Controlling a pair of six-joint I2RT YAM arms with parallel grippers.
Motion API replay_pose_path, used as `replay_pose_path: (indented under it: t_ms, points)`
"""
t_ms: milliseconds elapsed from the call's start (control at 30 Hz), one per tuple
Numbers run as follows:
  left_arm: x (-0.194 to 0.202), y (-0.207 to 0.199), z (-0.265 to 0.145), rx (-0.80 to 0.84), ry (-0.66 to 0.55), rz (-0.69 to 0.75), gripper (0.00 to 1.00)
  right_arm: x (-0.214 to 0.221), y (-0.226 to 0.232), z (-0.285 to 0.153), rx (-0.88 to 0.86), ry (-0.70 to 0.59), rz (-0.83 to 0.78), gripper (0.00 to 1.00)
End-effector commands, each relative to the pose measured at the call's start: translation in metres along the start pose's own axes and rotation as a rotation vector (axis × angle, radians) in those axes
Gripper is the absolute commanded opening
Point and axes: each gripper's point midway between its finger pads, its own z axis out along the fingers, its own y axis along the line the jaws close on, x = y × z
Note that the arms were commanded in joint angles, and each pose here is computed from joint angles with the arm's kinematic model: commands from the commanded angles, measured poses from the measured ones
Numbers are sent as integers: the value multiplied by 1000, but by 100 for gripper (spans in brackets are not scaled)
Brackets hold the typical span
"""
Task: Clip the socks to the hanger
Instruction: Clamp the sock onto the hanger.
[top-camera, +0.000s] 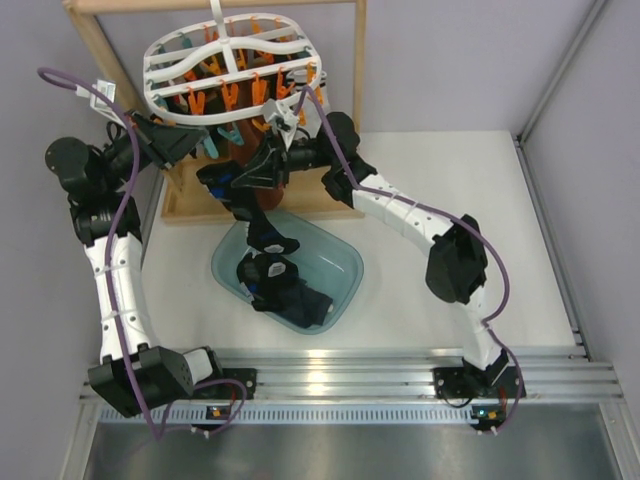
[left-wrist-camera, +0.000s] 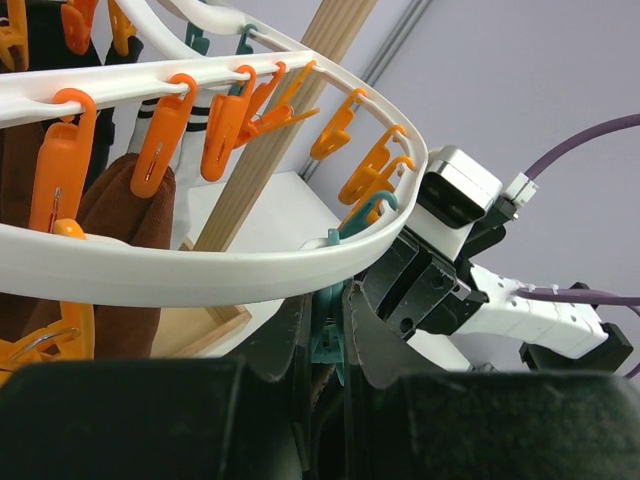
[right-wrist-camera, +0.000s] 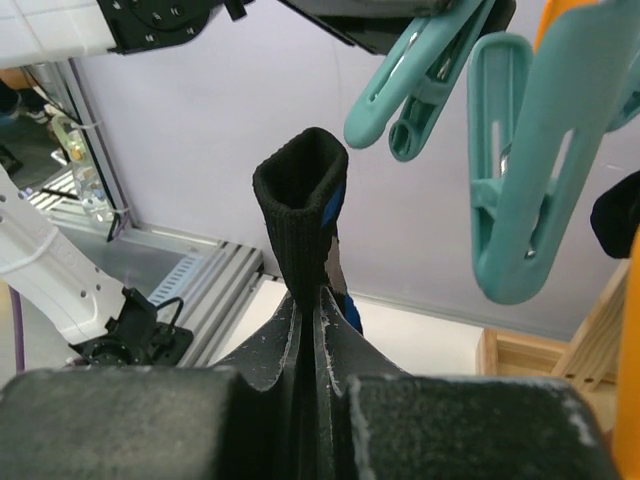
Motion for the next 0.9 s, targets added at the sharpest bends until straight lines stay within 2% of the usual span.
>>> replay_pose_path:
  t_ms: [0,867]
  points:
    - [8,-18,-3,85,54,34,0,-30,-2,-3,-16,-51,-45,0]
    - [15,-25,-5,131,75,20,0,-25,-22,-10,17,-86,-5,0]
